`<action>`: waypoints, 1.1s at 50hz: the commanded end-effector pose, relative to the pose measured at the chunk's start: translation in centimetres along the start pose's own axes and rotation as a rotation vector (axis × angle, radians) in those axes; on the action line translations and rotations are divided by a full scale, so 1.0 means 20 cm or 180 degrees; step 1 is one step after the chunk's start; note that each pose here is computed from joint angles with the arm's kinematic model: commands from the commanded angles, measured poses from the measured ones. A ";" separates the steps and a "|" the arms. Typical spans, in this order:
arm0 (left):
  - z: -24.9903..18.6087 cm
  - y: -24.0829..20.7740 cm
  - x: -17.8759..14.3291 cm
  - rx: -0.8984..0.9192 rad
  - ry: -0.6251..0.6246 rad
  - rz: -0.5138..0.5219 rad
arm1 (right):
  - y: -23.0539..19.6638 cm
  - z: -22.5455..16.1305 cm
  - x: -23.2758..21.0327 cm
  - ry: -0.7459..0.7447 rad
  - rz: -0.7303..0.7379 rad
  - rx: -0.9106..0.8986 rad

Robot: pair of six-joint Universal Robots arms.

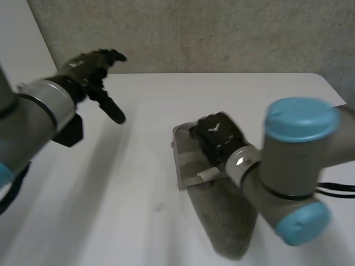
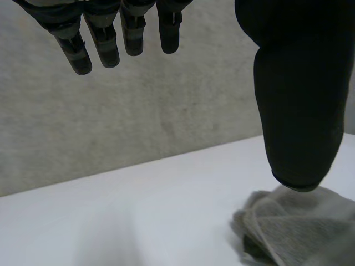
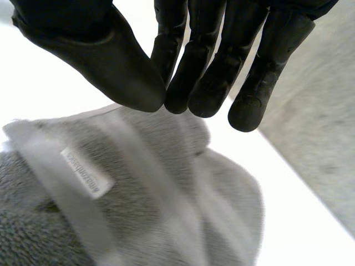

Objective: Fold the towel.

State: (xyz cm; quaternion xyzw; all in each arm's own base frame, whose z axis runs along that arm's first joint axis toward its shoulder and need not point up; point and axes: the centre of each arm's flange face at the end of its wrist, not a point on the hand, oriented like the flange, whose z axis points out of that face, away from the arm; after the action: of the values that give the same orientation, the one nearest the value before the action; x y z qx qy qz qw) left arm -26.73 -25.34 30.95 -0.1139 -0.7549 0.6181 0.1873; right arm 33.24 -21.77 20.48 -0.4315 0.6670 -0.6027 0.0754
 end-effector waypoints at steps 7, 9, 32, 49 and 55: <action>0.23 0.37 0.19 0.0007 0.0555 0.0148 | 0.14 -0.23 0.10 -0.0244 0.0176 -0.0349; 0.26 0.41 0.21 0.0001 0.0641 0.0255 | 0.18 -0.20 0.06 -0.0292 0.0258 -0.0257; 0.38 0.65 0.09 -0.0100 0.0726 0.1006 | 0.36 0.21 -0.18 -0.0371 0.0635 -0.0097; 0.41 0.61 0.12 0.0111 0.0775 0.0983 | 0.08 -0.16 0.13 0.0022 0.0518 0.0133; 0.42 0.60 0.17 0.0281 0.0865 0.0924 | 0.14 -0.37 0.22 -0.0320 0.0520 -0.0302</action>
State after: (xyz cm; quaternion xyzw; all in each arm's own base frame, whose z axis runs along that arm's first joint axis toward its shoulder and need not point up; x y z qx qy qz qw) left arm -33.24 -29.11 18.05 -0.2984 -0.6857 0.6375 0.1853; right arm 28.41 -21.04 21.20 -0.3796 0.6916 -0.6003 0.1316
